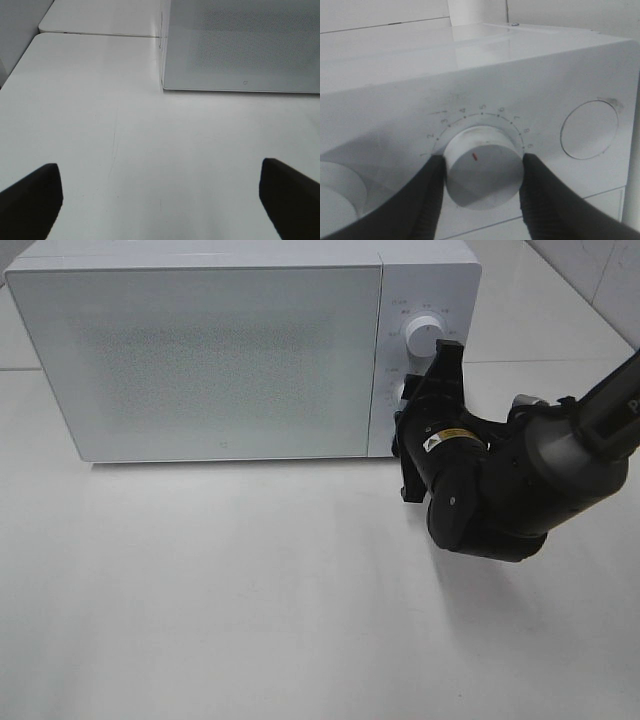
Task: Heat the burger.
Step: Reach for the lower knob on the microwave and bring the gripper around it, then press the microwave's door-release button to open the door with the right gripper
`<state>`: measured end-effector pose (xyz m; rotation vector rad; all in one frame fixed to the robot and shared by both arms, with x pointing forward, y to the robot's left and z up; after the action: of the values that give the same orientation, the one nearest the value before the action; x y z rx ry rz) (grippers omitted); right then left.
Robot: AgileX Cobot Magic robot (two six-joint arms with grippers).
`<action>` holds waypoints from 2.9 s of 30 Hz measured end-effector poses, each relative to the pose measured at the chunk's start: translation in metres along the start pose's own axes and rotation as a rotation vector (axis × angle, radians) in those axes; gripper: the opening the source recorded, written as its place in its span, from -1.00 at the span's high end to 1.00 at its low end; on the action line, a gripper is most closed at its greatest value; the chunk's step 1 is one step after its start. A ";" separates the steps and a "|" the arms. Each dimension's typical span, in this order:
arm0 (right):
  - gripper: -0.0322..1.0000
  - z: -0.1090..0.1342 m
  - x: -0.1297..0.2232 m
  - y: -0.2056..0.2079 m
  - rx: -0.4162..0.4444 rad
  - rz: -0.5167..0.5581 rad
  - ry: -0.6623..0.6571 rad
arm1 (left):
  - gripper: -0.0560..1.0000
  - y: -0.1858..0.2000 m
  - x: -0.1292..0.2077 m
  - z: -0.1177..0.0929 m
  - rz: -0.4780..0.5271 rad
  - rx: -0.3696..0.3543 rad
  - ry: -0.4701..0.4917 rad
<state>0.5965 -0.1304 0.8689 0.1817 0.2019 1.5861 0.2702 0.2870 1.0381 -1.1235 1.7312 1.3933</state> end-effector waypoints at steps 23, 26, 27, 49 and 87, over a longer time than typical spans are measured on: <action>-0.52 0.008 0.011 0.010 -0.036 0.058 0.112 | -0.98 0.000 0.000 0.000 0.000 0.000 0.000; -0.52 0.007 0.008 0.015 -0.018 0.063 0.145 | -0.98 0.000 0.000 0.000 0.000 0.000 0.000; -0.52 0.006 0.007 0.018 -0.002 0.068 0.162 | -0.98 0.000 0.000 0.000 0.000 0.000 0.000; -0.52 0.028 0.012 0.088 0.148 0.506 1.140 | -0.98 0.000 0.000 0.000 0.000 0.000 0.000; -0.52 0.122 -0.110 0.307 0.126 0.858 1.772 | -0.98 0.000 0.000 0.000 0.000 0.000 0.000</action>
<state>0.3311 -0.2450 1.0624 -1.2694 1.7561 2.1263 0.2702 0.2870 1.0381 -1.1235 1.7312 1.3933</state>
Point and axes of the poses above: a point on each arm's last joint axis where the gripper is mounted, y pointing back along that axis away from the gripper, z along the wrist's bending axis when the last joint is at zero, x = y × z, the point moved 4 cm from there along -y, pointing out along that axis toward the gripper, and after that the axes turned 10 degrees about y, right-handed, at the moved point
